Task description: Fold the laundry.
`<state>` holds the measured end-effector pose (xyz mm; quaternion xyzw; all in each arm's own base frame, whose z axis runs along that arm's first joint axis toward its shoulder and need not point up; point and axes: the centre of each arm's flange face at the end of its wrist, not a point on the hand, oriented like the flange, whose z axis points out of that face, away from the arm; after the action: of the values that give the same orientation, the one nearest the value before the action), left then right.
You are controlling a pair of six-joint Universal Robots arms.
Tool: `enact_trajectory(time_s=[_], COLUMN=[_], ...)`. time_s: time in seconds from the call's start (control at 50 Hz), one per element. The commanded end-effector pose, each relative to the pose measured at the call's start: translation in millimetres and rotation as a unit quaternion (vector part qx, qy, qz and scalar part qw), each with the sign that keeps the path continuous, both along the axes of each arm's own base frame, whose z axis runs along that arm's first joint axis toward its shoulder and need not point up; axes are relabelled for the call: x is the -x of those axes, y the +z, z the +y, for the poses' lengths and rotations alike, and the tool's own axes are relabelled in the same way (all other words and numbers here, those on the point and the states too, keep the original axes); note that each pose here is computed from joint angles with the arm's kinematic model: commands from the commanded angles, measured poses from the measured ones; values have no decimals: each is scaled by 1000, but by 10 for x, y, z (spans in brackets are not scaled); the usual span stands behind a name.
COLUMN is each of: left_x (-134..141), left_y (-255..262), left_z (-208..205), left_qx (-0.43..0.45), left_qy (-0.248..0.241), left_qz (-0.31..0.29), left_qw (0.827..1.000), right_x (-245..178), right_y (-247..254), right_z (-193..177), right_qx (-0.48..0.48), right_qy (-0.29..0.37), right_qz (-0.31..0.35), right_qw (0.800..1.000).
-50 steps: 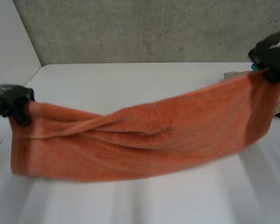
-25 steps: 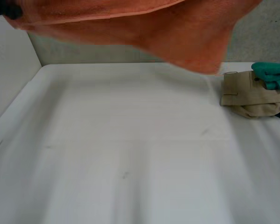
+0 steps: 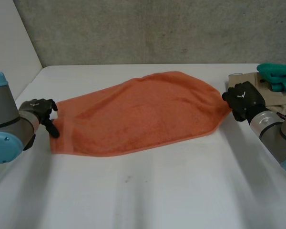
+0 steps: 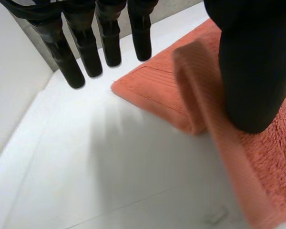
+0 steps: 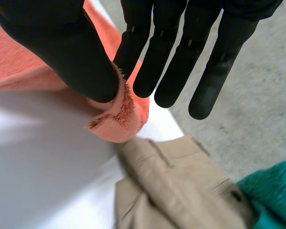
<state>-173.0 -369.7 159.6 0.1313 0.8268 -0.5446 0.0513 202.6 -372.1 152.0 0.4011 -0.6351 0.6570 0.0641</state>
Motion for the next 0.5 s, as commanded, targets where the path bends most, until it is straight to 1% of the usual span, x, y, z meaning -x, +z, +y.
enact_trajectory(time_s=[0.02, 0.08, 0.16, 0.18, 0.24, 0.26, 0.3, 0.32, 0.38, 0.5], left_x=[-92, -137, -137, -118, -86, -57, -35, -12, 19, 3], left_y=[431, 578, 609, 561, 452, 379, 299, 218, 109, -104], left_z=[124, 255, 501, 621, 792, 896, 987, 1063, 1124, 973], left_qx=[66, 92, 98, 90, 73, 63, 52, 41, 33, 20], left_qy=[8, 0, -34, -56, -91, -115, -136, -155, -179, -181], left_qz=[-2, -5, -22, -32, -50, -64, -77, -86, -100, -114], left_qw=[998, 996, 994, 994, 992, 989, 986, 983, 978, 977], right_x=[50, 80, 113, 120, 120, 121, 120, 109, 102, 97], right_y=[71, 113, 132, 130, 126, 118, 114, 110, 98, 67], right_z=[21, 32, 58, 71, 86, 97, 101, 110, 113, 124], right_qx=[-15, -17, -20, -22, -23, -26, -26, -27, -28, -35], right_qy=[-8, -12, -16, -17, -16, -16, -16, -14, -12, -12], right_qz=[-4, -11, -17, -18, -20, -21, -21, -21, -20, -18], right_qw=[1000, 1000, 1000, 999, 999, 999, 999, 999, 999, 999])
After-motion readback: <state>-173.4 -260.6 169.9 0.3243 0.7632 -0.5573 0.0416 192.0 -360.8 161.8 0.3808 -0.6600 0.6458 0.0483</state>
